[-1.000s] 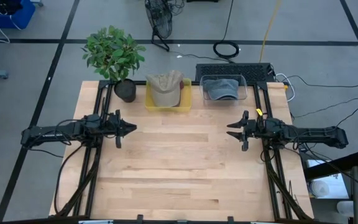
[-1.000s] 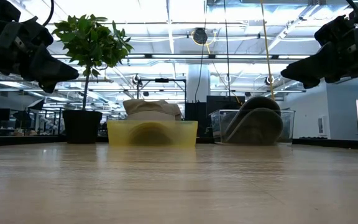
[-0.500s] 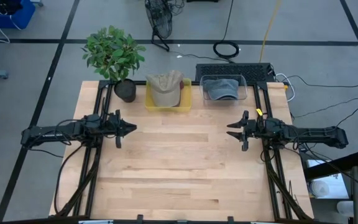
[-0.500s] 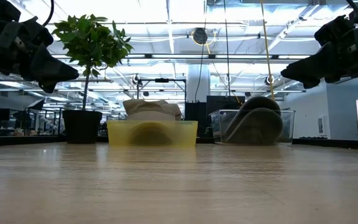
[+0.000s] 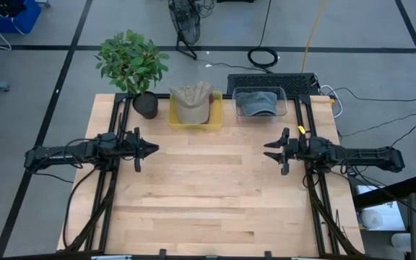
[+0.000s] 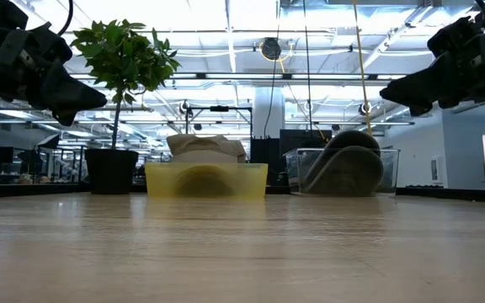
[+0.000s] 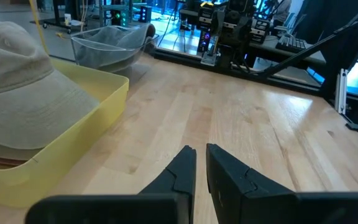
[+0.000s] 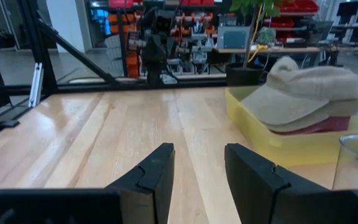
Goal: Pick & Place hat
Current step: Return to Home Position
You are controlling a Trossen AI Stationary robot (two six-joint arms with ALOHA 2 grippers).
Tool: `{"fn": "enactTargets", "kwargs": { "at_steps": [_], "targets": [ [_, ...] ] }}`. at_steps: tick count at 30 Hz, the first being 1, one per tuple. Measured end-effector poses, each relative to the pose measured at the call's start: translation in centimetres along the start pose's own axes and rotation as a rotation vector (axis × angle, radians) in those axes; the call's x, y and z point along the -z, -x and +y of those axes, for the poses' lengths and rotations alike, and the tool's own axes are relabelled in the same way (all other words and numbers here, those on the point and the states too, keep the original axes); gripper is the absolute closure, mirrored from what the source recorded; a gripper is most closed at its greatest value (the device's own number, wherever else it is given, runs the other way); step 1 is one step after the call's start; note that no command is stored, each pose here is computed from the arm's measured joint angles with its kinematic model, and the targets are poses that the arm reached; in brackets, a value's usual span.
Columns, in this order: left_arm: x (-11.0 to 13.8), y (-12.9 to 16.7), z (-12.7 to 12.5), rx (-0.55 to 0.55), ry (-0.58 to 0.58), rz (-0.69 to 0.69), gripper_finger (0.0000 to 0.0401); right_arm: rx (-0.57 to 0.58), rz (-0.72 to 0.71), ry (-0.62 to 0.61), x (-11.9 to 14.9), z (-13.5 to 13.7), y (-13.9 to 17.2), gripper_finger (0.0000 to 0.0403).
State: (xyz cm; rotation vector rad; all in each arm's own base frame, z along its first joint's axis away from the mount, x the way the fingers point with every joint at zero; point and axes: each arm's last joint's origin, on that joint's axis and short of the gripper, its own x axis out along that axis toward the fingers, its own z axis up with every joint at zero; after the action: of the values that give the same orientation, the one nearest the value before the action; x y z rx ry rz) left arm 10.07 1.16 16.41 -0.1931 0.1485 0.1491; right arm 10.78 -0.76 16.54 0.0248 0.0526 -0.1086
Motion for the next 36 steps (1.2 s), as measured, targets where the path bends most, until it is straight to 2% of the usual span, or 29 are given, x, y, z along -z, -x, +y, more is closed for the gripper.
{"fn": "enactTargets", "kwargs": {
  "at_steps": [19, 23, 29, 36],
  "targets": [
    [0.0, 0.0, 0.0, 0.0, 0.0, 0.0, 0.0359, 0.007, -0.027, -0.009, -0.26, -0.02, 0.0, 0.028],
    [0.0, 0.0, 0.0, 0.0, 0.0, 0.0, 0.0359, 0.054, -0.027, 0.012, -0.26, -0.15, 0.01, 0.0313],
    [0.0, 0.0, 0.0, 0.0, 0.0, 0.0, 0.0359, 0.08, -0.02, 0.017, -0.19, -0.23, 0.01, 0.0393],
    [0.0, 0.0, 0.0, 0.0, 0.0, 0.0, 0.0359, 0.079, -0.02, 0.017, -0.19, -0.23, 0.01, 0.0394]
  ]
}}
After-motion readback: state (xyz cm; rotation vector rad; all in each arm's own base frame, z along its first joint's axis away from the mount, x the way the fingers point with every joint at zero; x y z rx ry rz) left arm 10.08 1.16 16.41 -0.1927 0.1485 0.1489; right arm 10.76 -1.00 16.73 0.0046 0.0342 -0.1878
